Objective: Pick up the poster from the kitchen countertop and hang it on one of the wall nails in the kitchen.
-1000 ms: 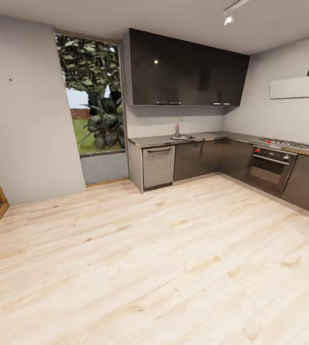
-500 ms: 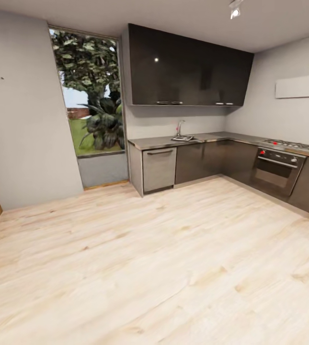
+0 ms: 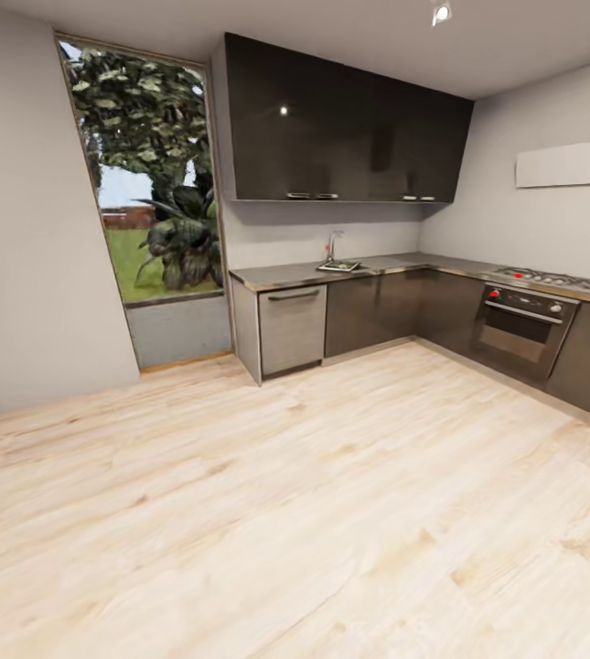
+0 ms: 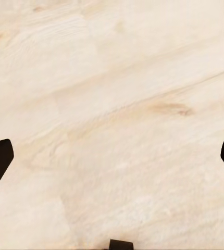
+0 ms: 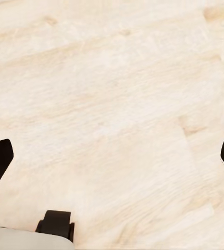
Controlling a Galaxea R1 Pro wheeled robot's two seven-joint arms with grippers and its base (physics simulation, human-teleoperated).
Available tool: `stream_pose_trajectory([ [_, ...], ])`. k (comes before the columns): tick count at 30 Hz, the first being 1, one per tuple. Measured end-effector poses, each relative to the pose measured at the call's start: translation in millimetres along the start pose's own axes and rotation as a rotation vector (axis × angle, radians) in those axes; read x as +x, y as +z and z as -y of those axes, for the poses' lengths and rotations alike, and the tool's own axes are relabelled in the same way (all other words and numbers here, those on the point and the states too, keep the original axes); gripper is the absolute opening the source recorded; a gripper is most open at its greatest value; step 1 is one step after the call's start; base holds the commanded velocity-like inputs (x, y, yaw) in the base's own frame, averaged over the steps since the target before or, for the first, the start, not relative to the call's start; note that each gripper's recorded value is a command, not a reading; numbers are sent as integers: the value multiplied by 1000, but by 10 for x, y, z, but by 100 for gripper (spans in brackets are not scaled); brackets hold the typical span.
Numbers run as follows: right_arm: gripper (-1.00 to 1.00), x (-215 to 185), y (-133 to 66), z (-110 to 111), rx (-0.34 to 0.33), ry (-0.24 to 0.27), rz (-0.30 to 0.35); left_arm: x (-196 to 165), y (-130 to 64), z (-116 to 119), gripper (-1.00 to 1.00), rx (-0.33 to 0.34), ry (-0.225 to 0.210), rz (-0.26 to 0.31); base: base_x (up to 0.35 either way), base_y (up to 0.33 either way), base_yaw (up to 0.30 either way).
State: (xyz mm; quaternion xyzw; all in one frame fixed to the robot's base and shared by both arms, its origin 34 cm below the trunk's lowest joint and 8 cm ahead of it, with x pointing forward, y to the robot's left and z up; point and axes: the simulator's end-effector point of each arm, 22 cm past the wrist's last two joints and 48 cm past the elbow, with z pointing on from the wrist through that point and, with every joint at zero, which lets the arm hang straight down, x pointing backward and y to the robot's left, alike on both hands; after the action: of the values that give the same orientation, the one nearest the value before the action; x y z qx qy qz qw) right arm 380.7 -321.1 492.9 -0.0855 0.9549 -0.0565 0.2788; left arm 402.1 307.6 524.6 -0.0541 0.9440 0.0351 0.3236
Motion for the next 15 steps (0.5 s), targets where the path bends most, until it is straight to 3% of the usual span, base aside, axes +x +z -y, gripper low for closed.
stream_pose_trajectory([
  [15, 100, -3, 0, -1, 0, -1, 1, 1, -1, -5, 100, -1, -1, 0, 338, 0, -11],
])
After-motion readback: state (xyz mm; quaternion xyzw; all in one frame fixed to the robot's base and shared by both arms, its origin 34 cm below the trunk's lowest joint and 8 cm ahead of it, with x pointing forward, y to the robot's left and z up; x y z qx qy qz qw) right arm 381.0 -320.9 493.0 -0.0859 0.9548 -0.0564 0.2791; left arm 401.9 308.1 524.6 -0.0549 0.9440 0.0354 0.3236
